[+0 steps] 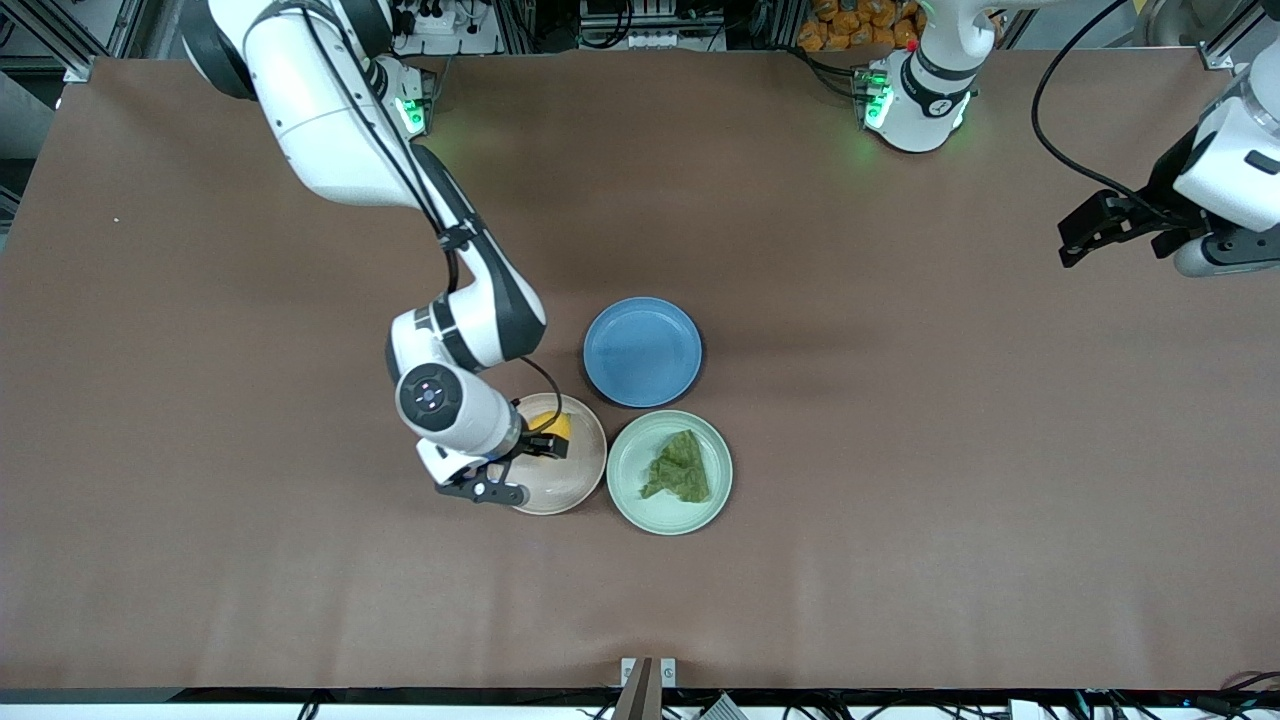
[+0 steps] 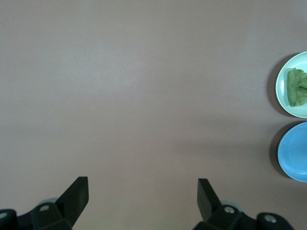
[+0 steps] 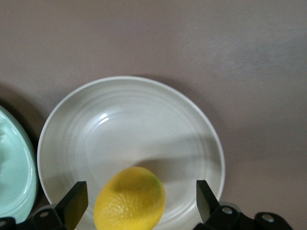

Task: Place lemon and lettuce in plates

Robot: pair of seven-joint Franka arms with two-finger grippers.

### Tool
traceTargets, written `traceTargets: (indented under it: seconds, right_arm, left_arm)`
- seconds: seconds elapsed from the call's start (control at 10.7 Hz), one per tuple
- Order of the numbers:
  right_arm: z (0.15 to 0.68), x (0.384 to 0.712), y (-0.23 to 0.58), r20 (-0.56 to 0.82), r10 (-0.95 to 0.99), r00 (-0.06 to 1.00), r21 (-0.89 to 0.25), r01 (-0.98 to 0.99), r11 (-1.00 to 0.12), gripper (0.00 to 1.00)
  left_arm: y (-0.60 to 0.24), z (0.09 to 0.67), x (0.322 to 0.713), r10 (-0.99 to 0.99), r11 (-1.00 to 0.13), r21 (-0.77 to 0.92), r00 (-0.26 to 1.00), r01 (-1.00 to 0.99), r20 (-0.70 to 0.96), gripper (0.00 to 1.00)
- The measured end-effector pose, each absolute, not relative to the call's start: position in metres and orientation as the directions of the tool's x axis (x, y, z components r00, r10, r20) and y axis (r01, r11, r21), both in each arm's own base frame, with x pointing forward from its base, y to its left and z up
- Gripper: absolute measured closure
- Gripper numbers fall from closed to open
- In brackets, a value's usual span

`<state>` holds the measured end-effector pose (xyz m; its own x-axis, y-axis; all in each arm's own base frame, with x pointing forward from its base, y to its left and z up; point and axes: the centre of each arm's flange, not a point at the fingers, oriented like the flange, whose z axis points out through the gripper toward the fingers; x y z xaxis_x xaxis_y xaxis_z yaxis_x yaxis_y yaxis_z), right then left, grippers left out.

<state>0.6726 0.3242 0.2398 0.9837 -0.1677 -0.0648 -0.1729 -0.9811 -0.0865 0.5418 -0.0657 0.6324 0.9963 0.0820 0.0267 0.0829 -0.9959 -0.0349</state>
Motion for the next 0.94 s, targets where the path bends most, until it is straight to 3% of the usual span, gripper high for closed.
traceTargets:
  seconds: [0.47,0.94]
  right_arm:
    - [0.303,0.711,0.237,-0.164,-0.165,0.972,-0.058,-0.177,-0.983,0.00]
    - [0.346,0.720,0.116,-0.255,-0.067,0.965,-0.034,-0.078,-0.996,0.00]
  left_arm:
    - [-0.055,0.632,0.543,0.101,-0.994,-0.033,0.995,0.102,0.026,0.00]
    - [-0.058,0.634,0.543,0.096,-0.995,-0.031,0.995,0.097,0.030,0.00]
